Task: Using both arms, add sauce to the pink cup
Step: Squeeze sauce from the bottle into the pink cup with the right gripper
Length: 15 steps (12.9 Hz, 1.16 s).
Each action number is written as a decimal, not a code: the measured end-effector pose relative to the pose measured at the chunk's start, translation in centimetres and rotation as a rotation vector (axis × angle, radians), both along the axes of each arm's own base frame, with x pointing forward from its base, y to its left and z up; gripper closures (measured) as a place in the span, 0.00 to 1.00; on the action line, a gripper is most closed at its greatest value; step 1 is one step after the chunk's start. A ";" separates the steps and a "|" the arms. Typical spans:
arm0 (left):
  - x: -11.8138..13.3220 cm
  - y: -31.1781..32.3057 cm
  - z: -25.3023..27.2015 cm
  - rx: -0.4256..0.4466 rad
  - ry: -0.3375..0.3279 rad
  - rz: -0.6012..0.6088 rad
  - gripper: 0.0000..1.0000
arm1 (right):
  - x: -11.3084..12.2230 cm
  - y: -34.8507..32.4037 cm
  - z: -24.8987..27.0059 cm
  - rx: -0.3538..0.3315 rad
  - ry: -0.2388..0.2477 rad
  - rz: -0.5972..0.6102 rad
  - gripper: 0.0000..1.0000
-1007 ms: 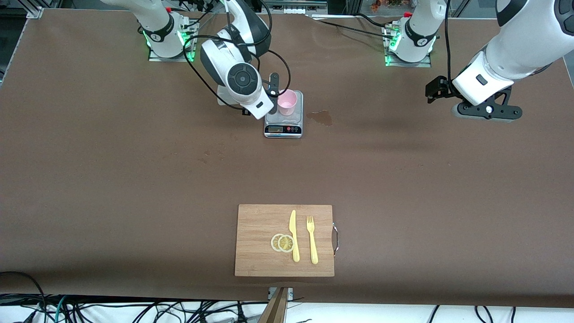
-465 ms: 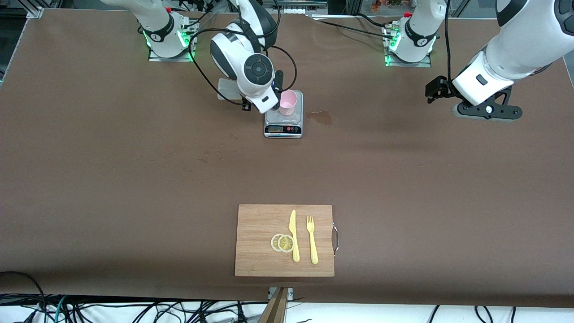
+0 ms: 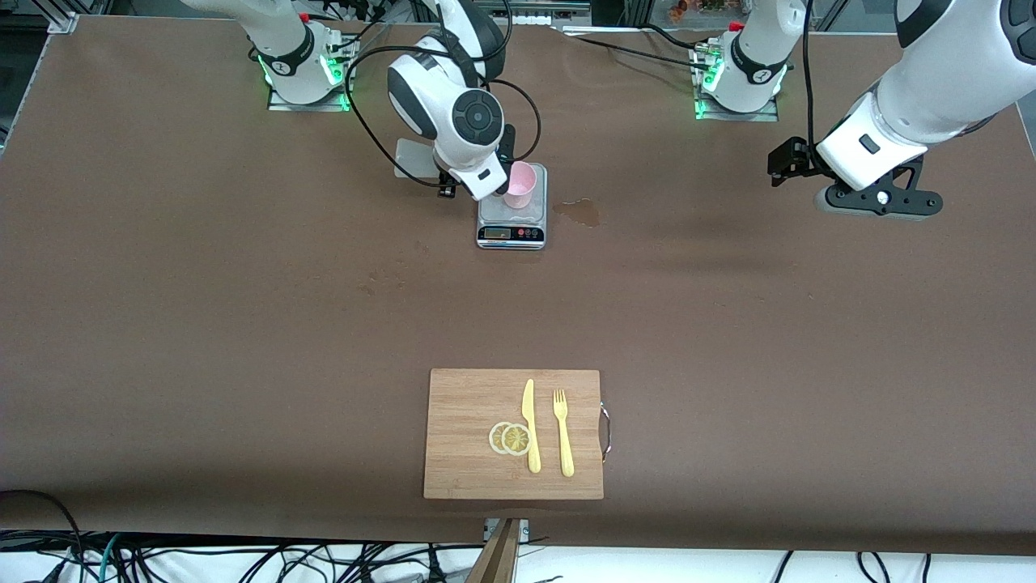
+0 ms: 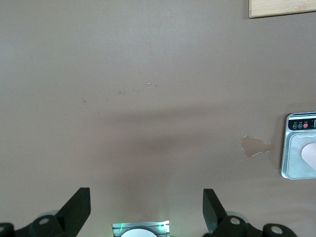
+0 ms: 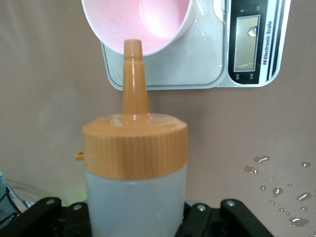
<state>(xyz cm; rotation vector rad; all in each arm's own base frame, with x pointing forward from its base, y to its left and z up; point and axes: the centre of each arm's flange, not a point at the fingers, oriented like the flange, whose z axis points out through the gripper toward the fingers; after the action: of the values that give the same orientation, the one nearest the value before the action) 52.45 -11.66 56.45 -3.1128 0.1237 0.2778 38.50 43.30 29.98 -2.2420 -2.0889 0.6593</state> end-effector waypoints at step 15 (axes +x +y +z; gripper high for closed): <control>0.0 0.0 0.0 0.000 0.000 0.000 0.00 | 0.5 2.8 0.3 -0.088 -0.023 0.045 0.79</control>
<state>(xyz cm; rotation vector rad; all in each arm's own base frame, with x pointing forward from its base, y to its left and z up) 52.45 -11.66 56.45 -3.1128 0.1237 0.2777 38.99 46.10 30.27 -2.2635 -2.1687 0.7453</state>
